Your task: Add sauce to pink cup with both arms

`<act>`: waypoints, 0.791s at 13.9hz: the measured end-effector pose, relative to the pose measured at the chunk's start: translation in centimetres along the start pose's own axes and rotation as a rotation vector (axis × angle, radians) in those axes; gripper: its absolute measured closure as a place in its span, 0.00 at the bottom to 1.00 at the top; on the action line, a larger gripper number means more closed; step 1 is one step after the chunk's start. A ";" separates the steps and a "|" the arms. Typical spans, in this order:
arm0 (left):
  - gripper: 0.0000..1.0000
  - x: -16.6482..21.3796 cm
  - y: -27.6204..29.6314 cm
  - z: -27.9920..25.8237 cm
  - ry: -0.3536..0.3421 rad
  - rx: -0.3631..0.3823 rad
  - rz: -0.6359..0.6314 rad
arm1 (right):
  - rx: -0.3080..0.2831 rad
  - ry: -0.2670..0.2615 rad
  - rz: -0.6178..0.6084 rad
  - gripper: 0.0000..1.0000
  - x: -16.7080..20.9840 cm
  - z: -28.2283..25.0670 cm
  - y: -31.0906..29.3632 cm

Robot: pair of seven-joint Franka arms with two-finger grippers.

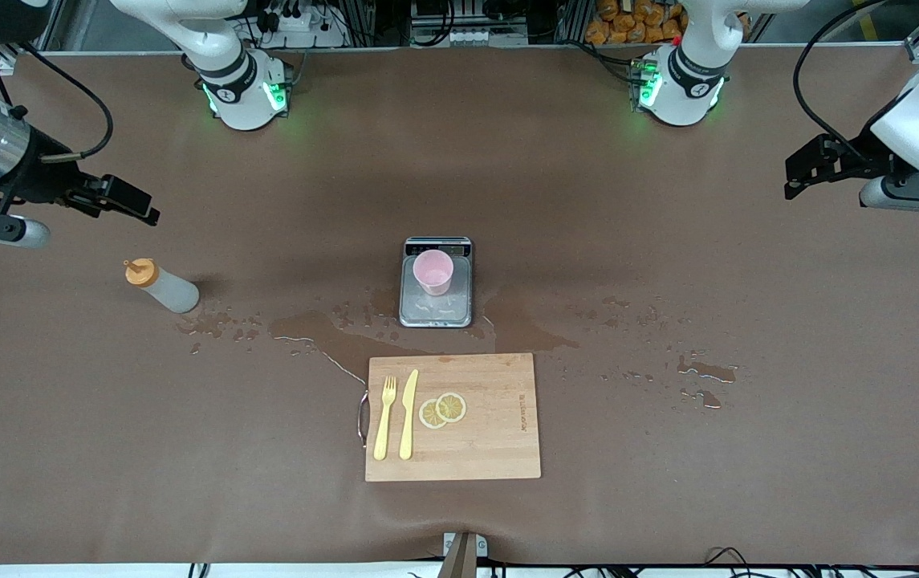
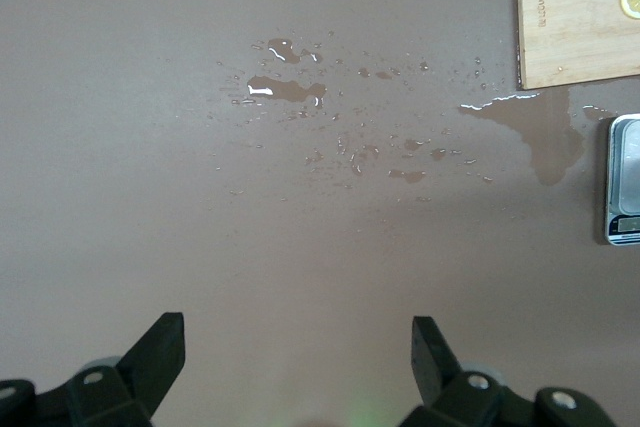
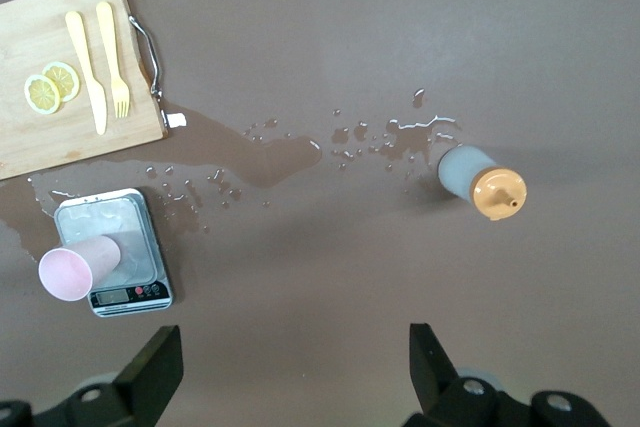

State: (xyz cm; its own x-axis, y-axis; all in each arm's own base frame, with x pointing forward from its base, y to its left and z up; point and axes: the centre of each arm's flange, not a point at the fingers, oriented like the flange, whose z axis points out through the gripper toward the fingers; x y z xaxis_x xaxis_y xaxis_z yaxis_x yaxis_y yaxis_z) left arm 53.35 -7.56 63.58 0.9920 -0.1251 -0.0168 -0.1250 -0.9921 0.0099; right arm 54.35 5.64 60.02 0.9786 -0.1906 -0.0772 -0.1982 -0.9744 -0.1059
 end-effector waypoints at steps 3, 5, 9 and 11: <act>0.00 0.0 0.0 0.0 0.000 0.000 0.001 | -0.055 0.054 -0.009 0.00 0.4 -1.3 0.6; 0.00 0.0 0.1 0.0 0.000 0.000 0.001 | -0.088 0.079 -0.054 0.00 0.8 -1.8 0.8; 0.00 0.0 0.1 0.0 0.000 0.000 0.001 | -0.095 0.079 -0.139 0.00 1.2 -1.5 0.8; 0.00 0.0 0.1 0.0 0.000 0.000 0.002 | -0.095 0.079 -0.151 0.00 1.2 -1.4 0.8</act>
State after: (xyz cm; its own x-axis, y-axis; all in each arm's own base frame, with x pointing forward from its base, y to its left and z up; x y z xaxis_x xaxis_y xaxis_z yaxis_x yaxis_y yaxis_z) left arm 53.33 -7.67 63.60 0.9918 -0.1271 -0.0164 -0.1270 -0.9919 0.0098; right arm 55.45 4.46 61.24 0.9988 -0.0469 0.0104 -0.0467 -0.9988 -0.0160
